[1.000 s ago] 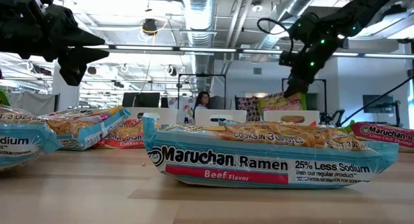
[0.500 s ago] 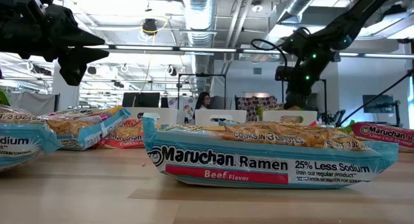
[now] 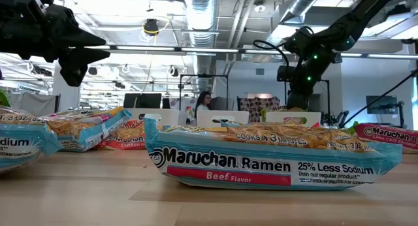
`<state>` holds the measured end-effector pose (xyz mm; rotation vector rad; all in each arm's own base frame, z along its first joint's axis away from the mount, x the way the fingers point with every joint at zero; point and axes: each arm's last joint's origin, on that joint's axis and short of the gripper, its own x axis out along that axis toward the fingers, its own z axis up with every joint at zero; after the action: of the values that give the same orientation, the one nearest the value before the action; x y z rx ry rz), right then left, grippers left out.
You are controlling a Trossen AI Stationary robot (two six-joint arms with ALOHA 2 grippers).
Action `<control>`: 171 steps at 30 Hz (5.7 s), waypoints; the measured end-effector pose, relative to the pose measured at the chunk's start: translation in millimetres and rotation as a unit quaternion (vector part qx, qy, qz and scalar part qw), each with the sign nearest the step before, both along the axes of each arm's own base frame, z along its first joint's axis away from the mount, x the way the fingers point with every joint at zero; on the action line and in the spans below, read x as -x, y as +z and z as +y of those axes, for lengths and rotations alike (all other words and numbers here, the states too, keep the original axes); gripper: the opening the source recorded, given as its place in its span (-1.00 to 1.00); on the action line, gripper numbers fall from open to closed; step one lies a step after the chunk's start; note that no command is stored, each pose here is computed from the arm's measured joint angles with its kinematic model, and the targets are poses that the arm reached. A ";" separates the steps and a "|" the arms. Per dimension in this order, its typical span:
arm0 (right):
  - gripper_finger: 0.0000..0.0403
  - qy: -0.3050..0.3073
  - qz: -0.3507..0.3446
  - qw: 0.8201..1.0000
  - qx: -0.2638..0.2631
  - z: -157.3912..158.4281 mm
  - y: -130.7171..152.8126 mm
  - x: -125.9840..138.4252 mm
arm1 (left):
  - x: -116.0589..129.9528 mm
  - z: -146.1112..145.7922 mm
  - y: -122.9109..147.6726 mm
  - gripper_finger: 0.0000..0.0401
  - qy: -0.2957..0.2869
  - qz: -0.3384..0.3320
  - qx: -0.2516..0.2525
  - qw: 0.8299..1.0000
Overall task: Sort Maruchan noodles
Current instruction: Put the green noodle pack into the right white bin, then put the blue noodle pack into the center white bin
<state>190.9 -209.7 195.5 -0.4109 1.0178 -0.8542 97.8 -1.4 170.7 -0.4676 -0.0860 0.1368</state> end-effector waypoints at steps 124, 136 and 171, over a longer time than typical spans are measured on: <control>-0.31 0.160 -0.368 0.916 0.012 190.8 248.6 -96.3 | -61.1 24.2 171.8 -0.11 0.013 0.345 0.059 0.937; -0.31 0.152 -0.366 0.918 -0.010 193.8 244.4 -95.5 | -92.0 66.4 132.4 -0.11 -0.107 0.447 0.120 0.880; -0.31 0.148 -0.317 0.936 -0.028 195.6 233.3 -92.4 | -139.8 95.6 36.0 -0.11 -0.209 0.627 0.158 0.733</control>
<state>283.3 -14.0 428.9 -0.2059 0.3661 -0.6166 237.7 94.1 206.7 -0.6405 1.4081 -0.0034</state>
